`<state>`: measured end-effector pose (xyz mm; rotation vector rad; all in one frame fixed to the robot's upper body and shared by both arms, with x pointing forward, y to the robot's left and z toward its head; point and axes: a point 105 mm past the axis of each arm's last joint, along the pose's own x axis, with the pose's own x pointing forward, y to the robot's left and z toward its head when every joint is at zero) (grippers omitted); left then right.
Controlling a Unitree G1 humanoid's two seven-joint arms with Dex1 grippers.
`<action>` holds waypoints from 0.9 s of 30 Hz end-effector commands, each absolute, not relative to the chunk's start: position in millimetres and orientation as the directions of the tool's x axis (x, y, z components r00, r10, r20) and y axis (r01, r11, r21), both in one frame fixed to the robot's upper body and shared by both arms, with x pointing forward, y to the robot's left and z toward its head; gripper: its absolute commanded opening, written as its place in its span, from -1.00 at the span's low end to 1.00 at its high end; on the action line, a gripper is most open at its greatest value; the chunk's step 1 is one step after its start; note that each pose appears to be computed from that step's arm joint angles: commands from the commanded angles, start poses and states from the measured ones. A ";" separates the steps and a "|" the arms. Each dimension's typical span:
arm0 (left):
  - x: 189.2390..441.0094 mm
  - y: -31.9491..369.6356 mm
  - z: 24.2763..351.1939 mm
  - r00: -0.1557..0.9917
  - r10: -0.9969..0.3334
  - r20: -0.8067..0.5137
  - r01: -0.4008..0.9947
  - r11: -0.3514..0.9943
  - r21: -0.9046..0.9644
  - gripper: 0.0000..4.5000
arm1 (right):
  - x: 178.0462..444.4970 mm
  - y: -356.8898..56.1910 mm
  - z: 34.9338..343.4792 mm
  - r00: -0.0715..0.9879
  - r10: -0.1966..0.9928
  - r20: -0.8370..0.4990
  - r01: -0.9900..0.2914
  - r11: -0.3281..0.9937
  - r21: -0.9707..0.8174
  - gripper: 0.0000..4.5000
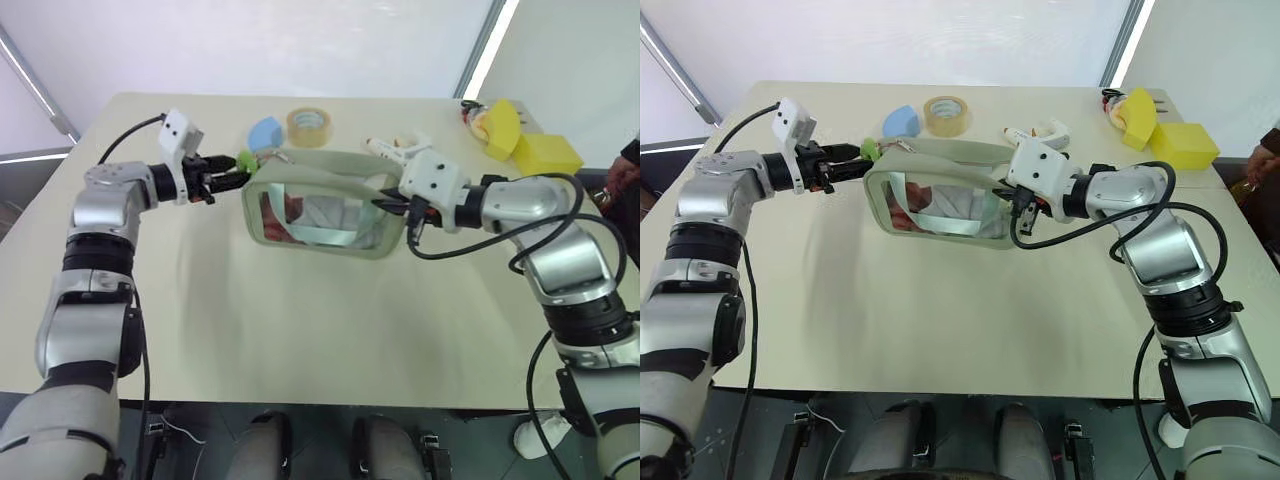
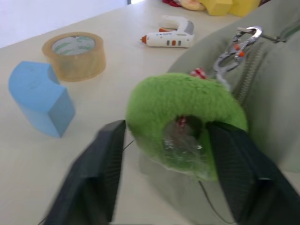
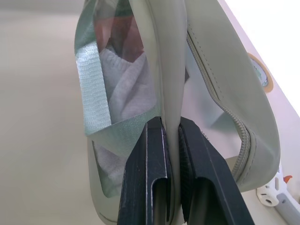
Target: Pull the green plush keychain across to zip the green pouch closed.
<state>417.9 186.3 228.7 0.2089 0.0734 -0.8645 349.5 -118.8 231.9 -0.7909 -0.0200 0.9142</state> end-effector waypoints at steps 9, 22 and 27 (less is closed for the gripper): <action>416.5 192.4 267.0 0.665 -0.745 -0.038 0.737 0.648 0.190 -0.96 | 345.9 -112.5 243.9 0.635 0.728 -0.259 -0.668 0.348 -0.658 -1.00; 390.5 133.7 310.4 0.436 -0.900 -0.013 0.866 0.415 0.280 -0.96 | 348.1 -113.5 243.6 0.642 0.723 -0.254 -0.661 0.355 -0.661 -1.00; 391.1 98.1 292.6 0.386 -0.919 -0.082 0.872 0.335 0.356 -0.96 | 350.0 -111.9 243.9 0.644 0.722 -0.252 -0.657 0.354 -0.666 -1.00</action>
